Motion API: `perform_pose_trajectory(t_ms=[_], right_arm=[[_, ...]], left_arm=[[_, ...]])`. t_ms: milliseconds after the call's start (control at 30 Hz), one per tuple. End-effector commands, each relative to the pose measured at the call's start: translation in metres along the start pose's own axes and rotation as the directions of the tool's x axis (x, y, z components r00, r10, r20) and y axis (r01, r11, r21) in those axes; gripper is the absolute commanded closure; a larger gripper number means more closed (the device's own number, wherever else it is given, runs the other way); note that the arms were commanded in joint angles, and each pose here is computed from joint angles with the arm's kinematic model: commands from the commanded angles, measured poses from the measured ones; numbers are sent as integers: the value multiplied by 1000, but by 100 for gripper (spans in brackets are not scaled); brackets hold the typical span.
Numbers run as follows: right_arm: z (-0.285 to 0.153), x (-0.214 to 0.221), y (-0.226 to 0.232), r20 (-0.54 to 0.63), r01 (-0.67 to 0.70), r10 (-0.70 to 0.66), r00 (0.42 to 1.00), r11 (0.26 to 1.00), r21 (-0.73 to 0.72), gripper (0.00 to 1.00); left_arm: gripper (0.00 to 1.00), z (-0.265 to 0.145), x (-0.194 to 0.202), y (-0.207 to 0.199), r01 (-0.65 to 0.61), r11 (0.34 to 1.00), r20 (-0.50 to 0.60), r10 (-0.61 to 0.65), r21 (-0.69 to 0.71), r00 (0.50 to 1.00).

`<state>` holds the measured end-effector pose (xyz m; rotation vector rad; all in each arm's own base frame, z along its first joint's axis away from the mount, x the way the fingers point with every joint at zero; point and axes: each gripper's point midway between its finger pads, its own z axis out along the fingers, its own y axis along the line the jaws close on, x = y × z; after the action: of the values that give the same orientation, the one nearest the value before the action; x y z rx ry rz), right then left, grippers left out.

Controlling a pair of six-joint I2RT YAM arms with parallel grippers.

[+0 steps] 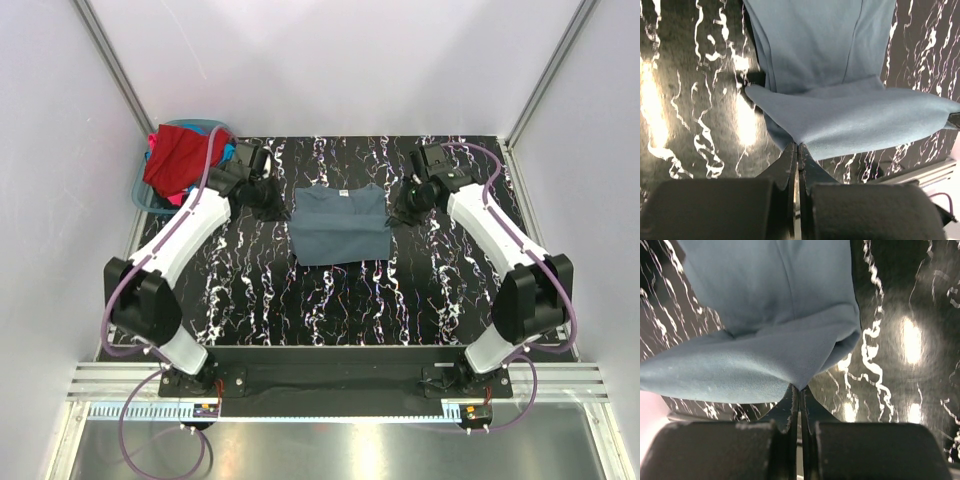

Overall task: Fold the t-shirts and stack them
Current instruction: Fold the tshirt

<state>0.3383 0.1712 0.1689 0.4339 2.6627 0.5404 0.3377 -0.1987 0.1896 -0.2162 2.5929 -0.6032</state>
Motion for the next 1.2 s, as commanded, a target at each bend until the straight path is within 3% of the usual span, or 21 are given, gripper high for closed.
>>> perform_pose_trajectory(t_ms=[0, 267, 500, 733, 1000, 1167], right_arm=[[-7, -42, 7, 126, -5, 7, 992, 1000, -16, 100], [13, -76, 13, 154, -18, 23, 988, 999, -29, 100], [58, -99, 8, 114, -50, 52, 992, 998, -24, 100], [97, -136, 13, 121, -31, 35, 992, 999, -39, 100], [146, -160, 7, 96, -34, 38, 995, 998, -52, 100], [158, -187, 17, 146, 14, -3, 989, 997, -80, 100]], left_arm=[[100, -6, -42, -22, -26, 996, 109, 17, 80, 994], [100, 20, -66, -32, 3, 992, 97, -15, 128, 995], [100, 52, -90, -27, 31, 991, 85, -42, 129, 995], [100, 86, -120, -15, 55, 994, 103, -65, 98, 993], [100, 137, -125, 11, 101, 994, 70, -103, 44, 992], [100, 161, -144, 24, 117, 991, 93, -123, 63, 988]])
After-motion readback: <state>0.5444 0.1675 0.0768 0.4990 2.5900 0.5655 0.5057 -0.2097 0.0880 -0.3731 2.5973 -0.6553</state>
